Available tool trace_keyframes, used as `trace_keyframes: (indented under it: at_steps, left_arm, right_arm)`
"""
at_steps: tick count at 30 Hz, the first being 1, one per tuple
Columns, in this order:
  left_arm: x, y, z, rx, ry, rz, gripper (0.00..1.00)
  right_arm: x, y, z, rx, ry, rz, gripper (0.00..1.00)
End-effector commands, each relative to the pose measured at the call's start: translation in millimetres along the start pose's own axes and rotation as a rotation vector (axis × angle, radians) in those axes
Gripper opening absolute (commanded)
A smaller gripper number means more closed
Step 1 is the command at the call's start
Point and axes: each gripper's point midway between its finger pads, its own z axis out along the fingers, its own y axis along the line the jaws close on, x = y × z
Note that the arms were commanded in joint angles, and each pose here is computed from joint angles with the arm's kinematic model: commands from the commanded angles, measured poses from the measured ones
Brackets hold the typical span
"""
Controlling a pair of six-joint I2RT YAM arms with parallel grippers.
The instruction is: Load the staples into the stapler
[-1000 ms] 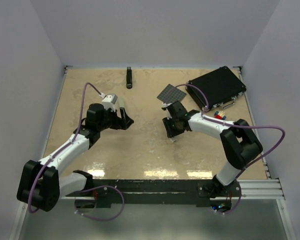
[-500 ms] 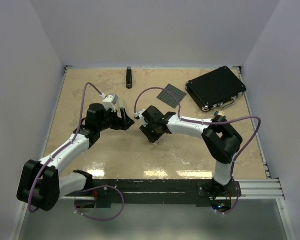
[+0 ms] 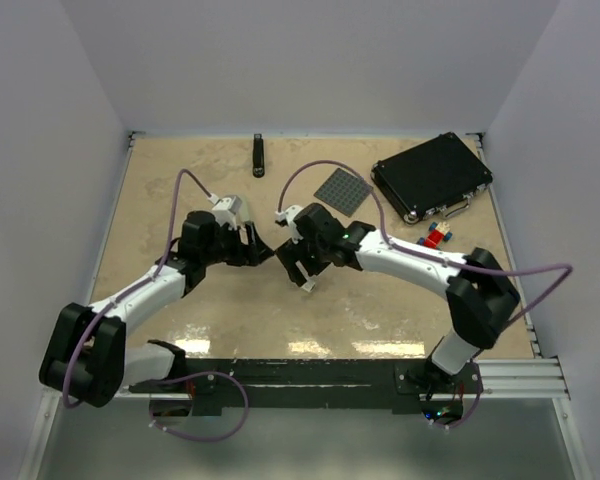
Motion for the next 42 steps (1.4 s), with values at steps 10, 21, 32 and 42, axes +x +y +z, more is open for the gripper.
trace_keyframes:
  at_steps: [10, 21, 32, 42]
  left_arm:
    - [32.7, -45.8, 52.3, 0.128, 0.186, -0.066, 0.72]
    - [50.0, -42.5, 73.1, 0.142, 0.285, -0.088, 0.51]
    - [72.8, -48.5, 81.0, 0.204, 0.374, -0.100, 0.50]
    - [81.1, -50.6, 83.7, 0.220, 0.403, -0.106, 0.38]
  right_arm:
    - [4.5, -28.6, -43.5, 0.033, -0.254, 0.701, 0.80]
    - [20.0, -11.5, -20.5, -0.089, -0.277, 0.908, 0.53]
    - [43.3, -12.3, -5.0, -0.106, -0.302, 1.013, 0.44]
    - [50.5, -14.4, 2.2, -0.103, -0.309, 1.038, 0.40]
